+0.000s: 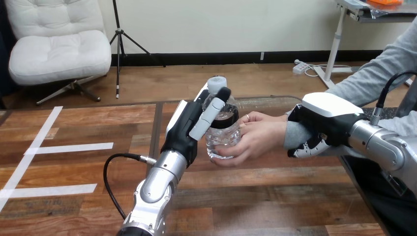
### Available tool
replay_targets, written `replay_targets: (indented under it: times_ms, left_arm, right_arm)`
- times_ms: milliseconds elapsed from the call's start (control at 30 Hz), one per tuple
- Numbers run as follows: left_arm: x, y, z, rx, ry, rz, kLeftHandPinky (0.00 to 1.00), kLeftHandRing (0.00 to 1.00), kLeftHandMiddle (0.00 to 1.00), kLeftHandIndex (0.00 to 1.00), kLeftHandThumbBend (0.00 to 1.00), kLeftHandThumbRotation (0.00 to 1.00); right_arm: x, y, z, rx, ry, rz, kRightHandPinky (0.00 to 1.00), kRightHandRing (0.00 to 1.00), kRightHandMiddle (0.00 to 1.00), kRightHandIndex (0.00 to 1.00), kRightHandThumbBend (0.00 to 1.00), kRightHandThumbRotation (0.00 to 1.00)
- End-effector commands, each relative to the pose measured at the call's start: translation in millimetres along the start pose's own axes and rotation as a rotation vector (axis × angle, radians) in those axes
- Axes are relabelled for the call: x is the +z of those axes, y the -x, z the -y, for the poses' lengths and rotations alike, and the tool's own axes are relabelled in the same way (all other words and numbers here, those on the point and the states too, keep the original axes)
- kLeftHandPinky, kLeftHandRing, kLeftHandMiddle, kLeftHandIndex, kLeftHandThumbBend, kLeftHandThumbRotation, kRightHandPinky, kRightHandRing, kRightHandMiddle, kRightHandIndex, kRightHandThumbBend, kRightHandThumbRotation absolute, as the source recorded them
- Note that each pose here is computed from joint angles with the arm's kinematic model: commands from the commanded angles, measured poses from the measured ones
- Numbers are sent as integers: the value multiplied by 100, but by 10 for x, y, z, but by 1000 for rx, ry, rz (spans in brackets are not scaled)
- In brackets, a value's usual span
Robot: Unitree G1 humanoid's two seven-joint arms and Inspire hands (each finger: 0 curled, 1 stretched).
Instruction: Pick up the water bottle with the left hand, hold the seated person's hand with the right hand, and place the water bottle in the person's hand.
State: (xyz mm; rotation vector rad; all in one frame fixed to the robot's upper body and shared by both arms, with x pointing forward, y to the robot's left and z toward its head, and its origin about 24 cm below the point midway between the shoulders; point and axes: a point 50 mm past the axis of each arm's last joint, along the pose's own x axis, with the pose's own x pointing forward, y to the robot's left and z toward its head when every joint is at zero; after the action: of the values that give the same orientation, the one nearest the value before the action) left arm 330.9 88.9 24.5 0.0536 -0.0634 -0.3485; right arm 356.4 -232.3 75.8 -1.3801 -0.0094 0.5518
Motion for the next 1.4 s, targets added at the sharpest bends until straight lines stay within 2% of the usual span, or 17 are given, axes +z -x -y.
replay_targets:
  times_ms: [0,367,567,967,1367]
  left_arm:
    - [228,-138,-51,-10,-39,76,100,97,96,99,100,96]
    - [244,-115,-80,0,-15,90,100,97,97,99,100,100]
    - [276,-78,-141,8,8,122,99,97,98,99,100,100]
    - [326,19,-327,52,1,149,91,94,96,98,100,100]
    - [352,188,-580,105,9,176,92,95,95,97,100,100]
  right_arm:
    - [181,-82,310,-143,-38,88,22,27,33,34,46,0]
    - [188,-87,309,-143,-41,89,22,27,32,33,46,0]
    - [184,-89,305,-139,-55,84,22,26,32,33,46,0]
    - [186,-87,306,-138,-58,83,23,27,33,34,47,0]
    - [175,-85,299,-138,-70,74,22,26,33,34,49,0]
